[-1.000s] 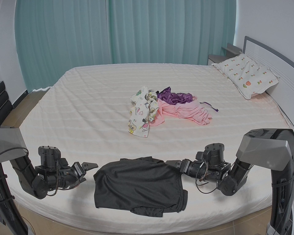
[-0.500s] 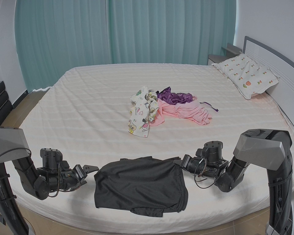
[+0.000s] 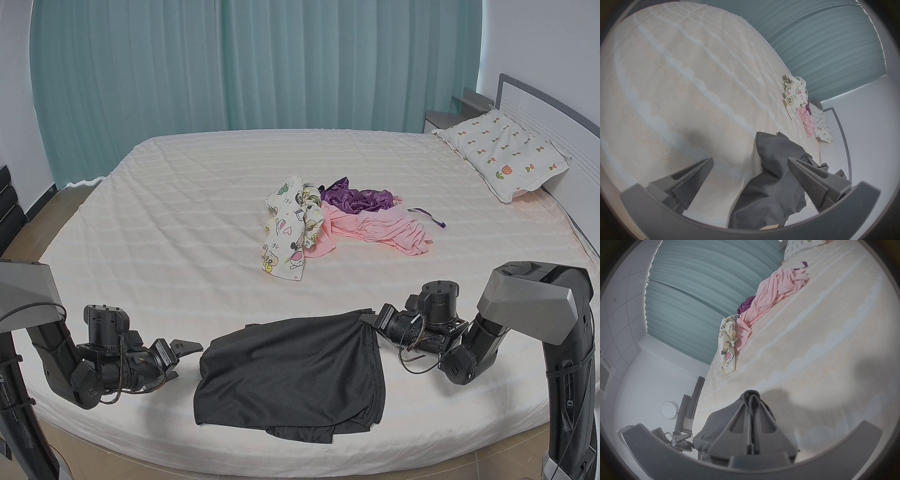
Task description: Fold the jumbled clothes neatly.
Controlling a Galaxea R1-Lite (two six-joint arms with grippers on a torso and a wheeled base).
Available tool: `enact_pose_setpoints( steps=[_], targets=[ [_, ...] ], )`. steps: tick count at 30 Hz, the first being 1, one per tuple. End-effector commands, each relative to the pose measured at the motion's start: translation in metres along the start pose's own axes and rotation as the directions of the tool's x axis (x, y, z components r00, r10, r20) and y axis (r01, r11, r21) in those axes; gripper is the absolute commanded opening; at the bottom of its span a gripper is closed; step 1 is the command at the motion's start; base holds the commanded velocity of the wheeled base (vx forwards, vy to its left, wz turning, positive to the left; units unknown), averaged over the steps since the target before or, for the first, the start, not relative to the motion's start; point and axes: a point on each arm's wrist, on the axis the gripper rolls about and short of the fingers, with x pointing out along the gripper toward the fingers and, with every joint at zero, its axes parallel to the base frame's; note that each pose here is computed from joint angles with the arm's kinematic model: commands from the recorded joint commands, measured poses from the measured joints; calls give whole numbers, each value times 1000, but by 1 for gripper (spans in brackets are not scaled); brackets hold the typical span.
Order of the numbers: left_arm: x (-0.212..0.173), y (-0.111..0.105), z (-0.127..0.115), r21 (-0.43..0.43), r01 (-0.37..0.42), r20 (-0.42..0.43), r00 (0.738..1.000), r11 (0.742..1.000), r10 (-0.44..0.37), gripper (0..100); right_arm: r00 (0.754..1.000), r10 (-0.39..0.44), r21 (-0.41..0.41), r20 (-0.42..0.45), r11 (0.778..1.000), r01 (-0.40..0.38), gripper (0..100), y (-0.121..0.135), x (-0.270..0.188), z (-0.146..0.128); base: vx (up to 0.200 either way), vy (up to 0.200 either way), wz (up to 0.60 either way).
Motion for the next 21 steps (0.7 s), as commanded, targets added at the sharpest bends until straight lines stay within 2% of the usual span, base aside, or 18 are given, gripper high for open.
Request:
enact_pose_setpoints(
  steps=[1, 6, 10, 12, 16, 19, 21],
  targets=[
    [1, 1, -1, -3, -5, -4, 1000, 1000, 5, 100, 1000, -4, 1, -5, 1000, 4, 100, -2, 2, -2, 0, 0, 0],
    [2, 1, 0, -5, -5, -4, 1000, 1000, 5, 100, 1000, -2, -4, -1, 1000, 2, 100, 0, -2, -1, 0, 0, 0],
    [4, 3, -1, -7, -6, -7, 1000, 1000, 6, 100, 996, -42, -35, 75, 998, 45, 100, 6, -12, 3, 0, 0, 0],
    [4, 3, -1, -5, -1, -2, 1000, 1000, 1, 100, 995, -53, -35, 80, 998, 56, 100, 12, -20, 4, 0, 0, 0],
    [4, 1, -1, 1, 6, 4, 1000, 1000, -6, 100, 997, -67, -35, 48, 997, 68, 100, 23, -47, -3, 0, 0, 0],
    [4, 1, -1, 3, 7, 3, 1000, 1000, -7, 100, 995, -89, -46, -39, 995, 87, 100, 31, -71, -30, 0, 0, 0],
    [4, 1, -1, 3, 7, 3, 1000, 1000, -7, 100, 995, -89, -46, -39, 995, 87, 100, 31, -71, -30, 0, 0, 0]
  ],
)
